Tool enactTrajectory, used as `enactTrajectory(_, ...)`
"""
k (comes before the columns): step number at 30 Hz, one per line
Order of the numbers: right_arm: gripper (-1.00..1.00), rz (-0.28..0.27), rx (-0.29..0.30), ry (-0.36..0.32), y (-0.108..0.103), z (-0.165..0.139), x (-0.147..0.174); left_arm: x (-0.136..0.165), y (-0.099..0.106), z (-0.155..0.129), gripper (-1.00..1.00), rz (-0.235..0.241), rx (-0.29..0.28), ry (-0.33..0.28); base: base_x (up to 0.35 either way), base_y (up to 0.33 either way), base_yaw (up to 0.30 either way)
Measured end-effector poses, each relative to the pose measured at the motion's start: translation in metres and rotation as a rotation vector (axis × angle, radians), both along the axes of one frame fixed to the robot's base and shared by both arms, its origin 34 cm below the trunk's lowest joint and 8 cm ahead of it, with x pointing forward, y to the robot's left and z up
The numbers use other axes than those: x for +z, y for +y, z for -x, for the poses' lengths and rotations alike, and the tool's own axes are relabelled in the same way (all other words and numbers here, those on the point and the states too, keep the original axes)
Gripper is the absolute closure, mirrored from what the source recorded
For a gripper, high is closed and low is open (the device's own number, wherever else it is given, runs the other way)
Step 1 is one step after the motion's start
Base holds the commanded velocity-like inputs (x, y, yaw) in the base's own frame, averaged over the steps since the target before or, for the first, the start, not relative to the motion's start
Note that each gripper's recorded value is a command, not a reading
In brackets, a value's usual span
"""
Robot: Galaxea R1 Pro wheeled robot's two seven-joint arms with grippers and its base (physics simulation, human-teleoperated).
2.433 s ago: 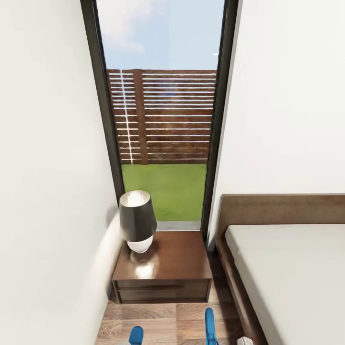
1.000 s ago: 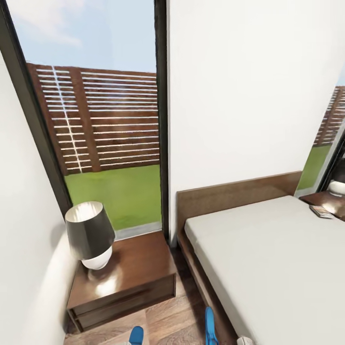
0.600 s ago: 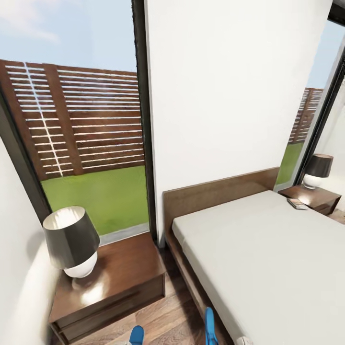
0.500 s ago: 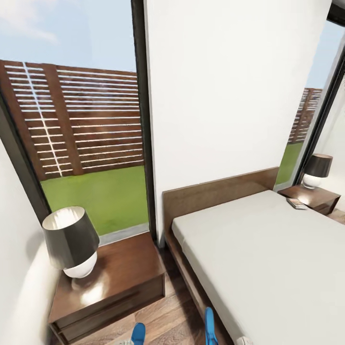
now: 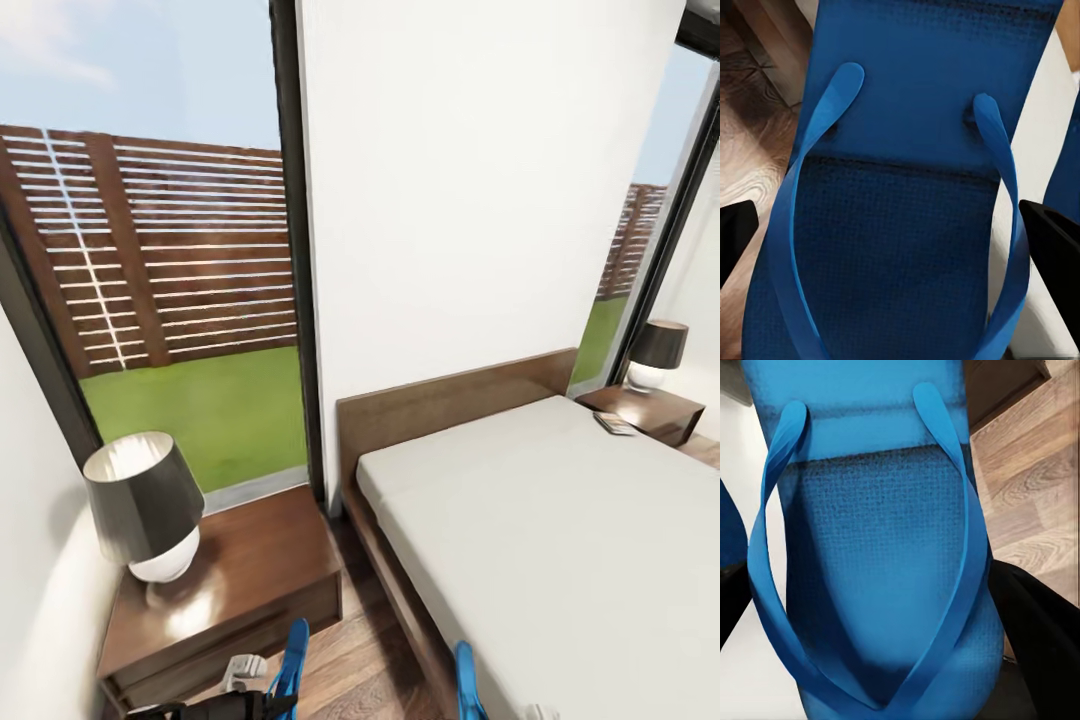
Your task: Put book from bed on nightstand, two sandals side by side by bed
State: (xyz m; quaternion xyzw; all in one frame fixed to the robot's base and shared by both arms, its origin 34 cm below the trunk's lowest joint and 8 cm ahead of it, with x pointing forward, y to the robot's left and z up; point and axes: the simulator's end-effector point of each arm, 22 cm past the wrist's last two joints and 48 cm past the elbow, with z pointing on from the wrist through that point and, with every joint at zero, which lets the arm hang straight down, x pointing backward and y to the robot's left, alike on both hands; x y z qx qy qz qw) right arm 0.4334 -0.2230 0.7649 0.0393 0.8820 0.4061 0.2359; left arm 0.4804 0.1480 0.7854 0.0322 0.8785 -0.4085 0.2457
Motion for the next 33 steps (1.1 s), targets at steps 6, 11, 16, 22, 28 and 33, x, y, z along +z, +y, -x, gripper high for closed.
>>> enactTrajectory(6,1.00,0.002,-0.002,-0.001,-0.0018,-0.0006,0.0003,-0.0008,0.0028,0.0011,1.00,-0.002,0.001,0.003,0.000,0.000,-0.274)
enactTrajectory(11,1.00,0.002,-0.002,-0.001,-0.0019,-0.0005,0.0002,-0.0018,0.0033,0.0017,1.00,-0.005,0.003,0.005,0.000,0.000,-0.289)
enactTrajectory(16,1.00,0.002,-0.002,-0.001,-0.0019,-0.0005,0.0002,-0.0020,0.0026,0.0018,1.00,-0.005,0.003,0.006,0.000,0.000,-0.289)
enactTrajectory(22,1.00,0.002,-0.002,-0.001,-0.0019,-0.0005,0.0002,-0.0019,0.0015,0.0019,1.00,-0.004,0.002,0.006,0.000,0.000,-0.289)
enactTrajectory(28,1.00,0.002,-0.002,-0.001,-0.0019,-0.0005,0.0002,-0.0020,0.0015,0.0020,1.00,-0.004,0.002,0.006,0.000,0.000,-0.289)
enactTrajectory(33,1.00,0.002,-0.002,-0.001,-0.0019,-0.0005,0.0002,-0.0020,0.0006,0.0022,1.00,-0.003,0.002,0.007,0.000,0.000,-0.289)
